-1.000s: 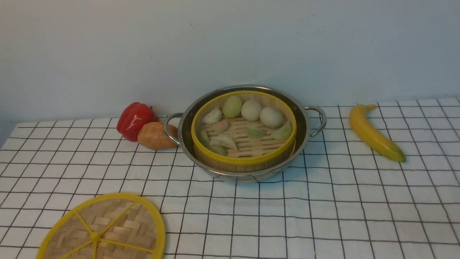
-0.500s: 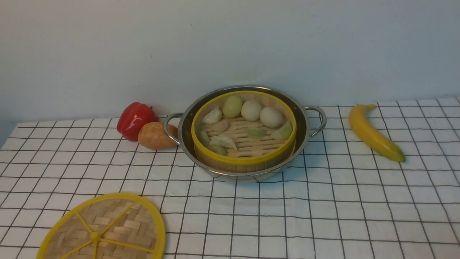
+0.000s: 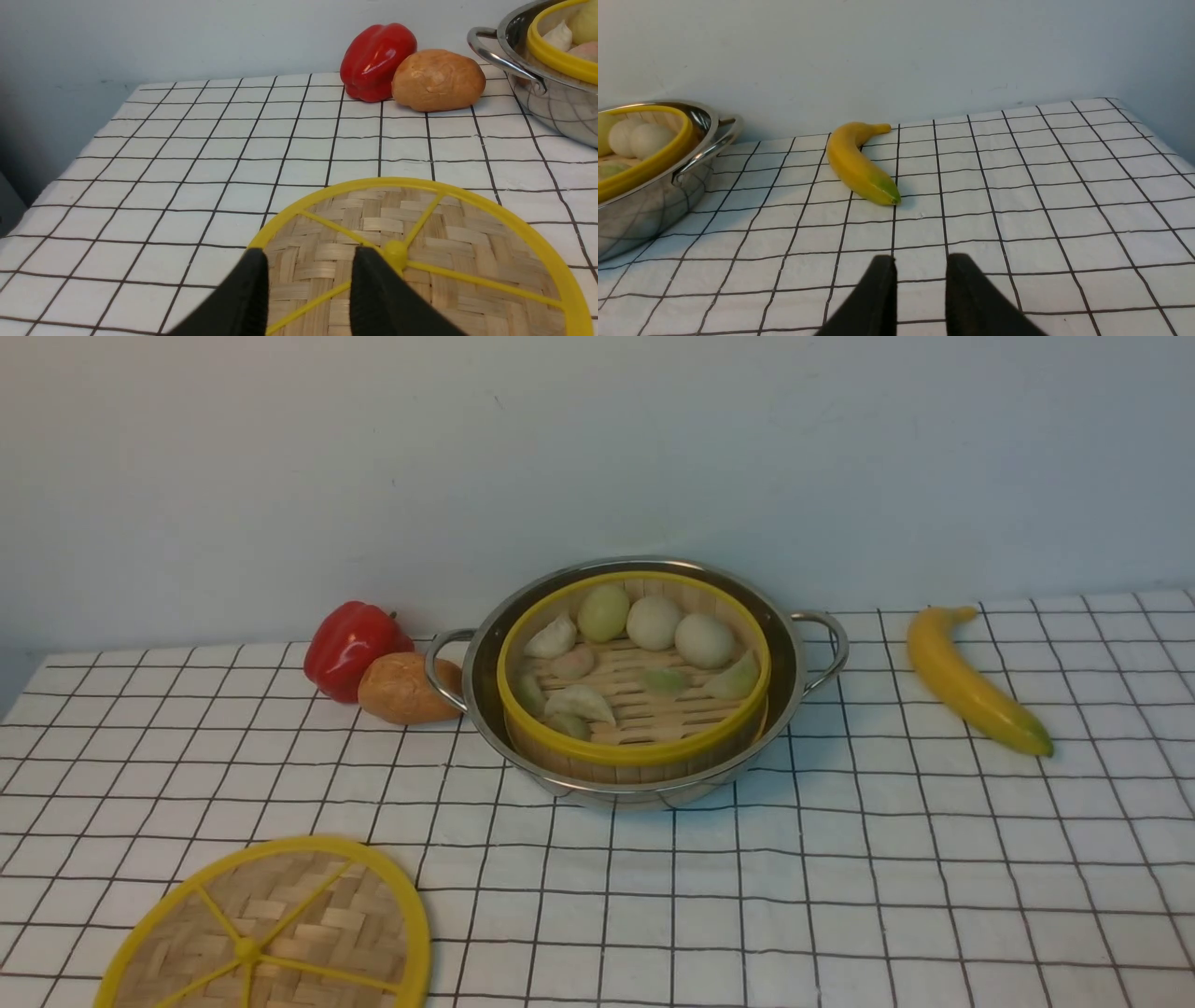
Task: Place the steamer in the pot on the white tablecloth, and put the lid on the steamer.
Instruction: 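Grasp the bamboo steamer lid lying on the table by its centre knob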
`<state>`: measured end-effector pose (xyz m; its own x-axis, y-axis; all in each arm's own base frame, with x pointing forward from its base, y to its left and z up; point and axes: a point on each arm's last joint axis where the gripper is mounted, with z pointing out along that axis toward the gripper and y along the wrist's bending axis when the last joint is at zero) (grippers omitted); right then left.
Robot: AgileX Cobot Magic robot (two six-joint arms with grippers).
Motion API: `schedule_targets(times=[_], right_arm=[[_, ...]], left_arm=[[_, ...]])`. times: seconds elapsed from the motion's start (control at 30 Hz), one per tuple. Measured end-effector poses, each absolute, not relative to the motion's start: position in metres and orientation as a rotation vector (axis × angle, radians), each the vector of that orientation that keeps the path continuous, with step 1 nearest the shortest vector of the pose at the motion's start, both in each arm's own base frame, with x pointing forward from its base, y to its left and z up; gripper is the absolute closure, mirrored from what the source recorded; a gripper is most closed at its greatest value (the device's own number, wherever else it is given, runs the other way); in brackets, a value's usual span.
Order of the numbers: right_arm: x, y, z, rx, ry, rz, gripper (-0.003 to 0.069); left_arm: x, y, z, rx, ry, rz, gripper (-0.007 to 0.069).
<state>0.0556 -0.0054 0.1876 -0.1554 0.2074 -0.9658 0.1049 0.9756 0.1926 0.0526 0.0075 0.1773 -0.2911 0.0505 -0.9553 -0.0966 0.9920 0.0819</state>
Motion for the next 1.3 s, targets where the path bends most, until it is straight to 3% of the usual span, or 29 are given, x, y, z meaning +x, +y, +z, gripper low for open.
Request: schedule_targets(times=[0.4, 1.13, 1.23, 1.27, 1.3], right_arm=[[0.056, 0.0, 0.188, 0.077, 1.743, 0.05, 0.0445], [0.056, 0.002, 0.188, 0.108, 1.739, 0.1, 0.0419], [0.056, 0.002, 0.188, 0.108, 1.739, 0.1, 0.0419], [0.056, 0.002, 0.188, 0.108, 1.739, 0.1, 0.0419], [0.056, 0.002, 0.188, 0.108, 1.739, 0.1, 0.0419]], left_arm=[[0.053, 0.007, 0.177, -0.033, 1.861, 0.144, 0.0382], [0.053, 0.007, 0.178, -0.032, 1.854, 0.145, 0.0382], [0.054, 0.006, 0.182, -0.082, 1.806, 0.079, 0.0382], [0.055, 0.004, 0.185, -0.115, 1.763, -0.043, 0.0382], [0.055, 0.003, 0.187, -0.21, 1.732, -0.079, 0.0382]])
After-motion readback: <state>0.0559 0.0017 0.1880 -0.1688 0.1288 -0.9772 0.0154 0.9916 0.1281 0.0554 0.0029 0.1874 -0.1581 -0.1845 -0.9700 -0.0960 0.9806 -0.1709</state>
